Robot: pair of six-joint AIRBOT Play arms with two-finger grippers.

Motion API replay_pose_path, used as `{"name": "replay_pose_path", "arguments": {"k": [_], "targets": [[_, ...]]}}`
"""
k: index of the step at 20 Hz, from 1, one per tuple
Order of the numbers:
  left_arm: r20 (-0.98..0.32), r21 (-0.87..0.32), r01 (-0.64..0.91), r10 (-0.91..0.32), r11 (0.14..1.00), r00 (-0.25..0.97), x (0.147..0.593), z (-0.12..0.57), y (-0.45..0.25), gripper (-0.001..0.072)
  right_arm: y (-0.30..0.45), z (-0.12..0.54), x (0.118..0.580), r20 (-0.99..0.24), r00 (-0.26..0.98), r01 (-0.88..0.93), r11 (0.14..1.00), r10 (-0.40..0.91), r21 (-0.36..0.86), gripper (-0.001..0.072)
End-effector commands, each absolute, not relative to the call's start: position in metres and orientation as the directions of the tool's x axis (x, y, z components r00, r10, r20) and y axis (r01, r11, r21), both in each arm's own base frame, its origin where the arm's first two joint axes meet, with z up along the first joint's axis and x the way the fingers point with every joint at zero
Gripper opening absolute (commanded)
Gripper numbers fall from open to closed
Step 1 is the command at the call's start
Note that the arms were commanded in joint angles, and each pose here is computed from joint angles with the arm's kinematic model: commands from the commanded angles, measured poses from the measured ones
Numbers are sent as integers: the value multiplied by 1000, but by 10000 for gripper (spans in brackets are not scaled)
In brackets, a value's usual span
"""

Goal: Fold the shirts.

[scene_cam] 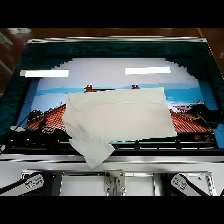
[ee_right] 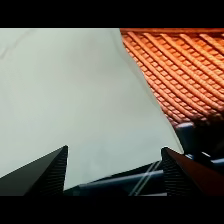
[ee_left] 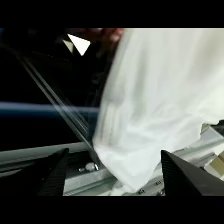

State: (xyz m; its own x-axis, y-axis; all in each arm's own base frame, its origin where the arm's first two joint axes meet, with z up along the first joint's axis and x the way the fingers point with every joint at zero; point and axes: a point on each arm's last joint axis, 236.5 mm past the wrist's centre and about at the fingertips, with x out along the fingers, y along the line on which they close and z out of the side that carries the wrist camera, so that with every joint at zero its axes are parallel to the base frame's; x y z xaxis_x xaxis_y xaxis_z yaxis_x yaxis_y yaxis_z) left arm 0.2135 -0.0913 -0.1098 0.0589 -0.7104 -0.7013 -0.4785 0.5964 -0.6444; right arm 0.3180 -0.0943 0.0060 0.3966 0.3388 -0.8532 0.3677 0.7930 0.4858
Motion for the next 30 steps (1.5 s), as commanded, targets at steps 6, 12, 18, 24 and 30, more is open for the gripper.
{"name": "replay_pose_path", "arguments": {"k": [6, 12, 18, 24, 30], "targets": [[-711, -647, -484, -696, 589, 103, 235, -129, -116, 131, -91, -13, 292, -889, 265, 373, 811, 373, 451, 690], [-700, -664, -452, -707, 595, 98, 234, -124, -118, 54, -56, -70, 256, -853, 130, 473, 724, 506, 502, 690], [-678, -683, -431, -732, 590, 73, 228, -117, -124, 44, -61, -103, 262, -855, 136, 526, 695, 500, 490, 690], [-672, -690, -421, -737, 589, 71, 227, -113, -125, 44, -71, -121, 277, -862, 183, 560, 671, 472, 486, 690], [-680, -696, -399, -727, 598, 96, 240, -109, -121, 44, -41, -132, 295, -840, 177, 536, 666, 512, 519, 544]]}}
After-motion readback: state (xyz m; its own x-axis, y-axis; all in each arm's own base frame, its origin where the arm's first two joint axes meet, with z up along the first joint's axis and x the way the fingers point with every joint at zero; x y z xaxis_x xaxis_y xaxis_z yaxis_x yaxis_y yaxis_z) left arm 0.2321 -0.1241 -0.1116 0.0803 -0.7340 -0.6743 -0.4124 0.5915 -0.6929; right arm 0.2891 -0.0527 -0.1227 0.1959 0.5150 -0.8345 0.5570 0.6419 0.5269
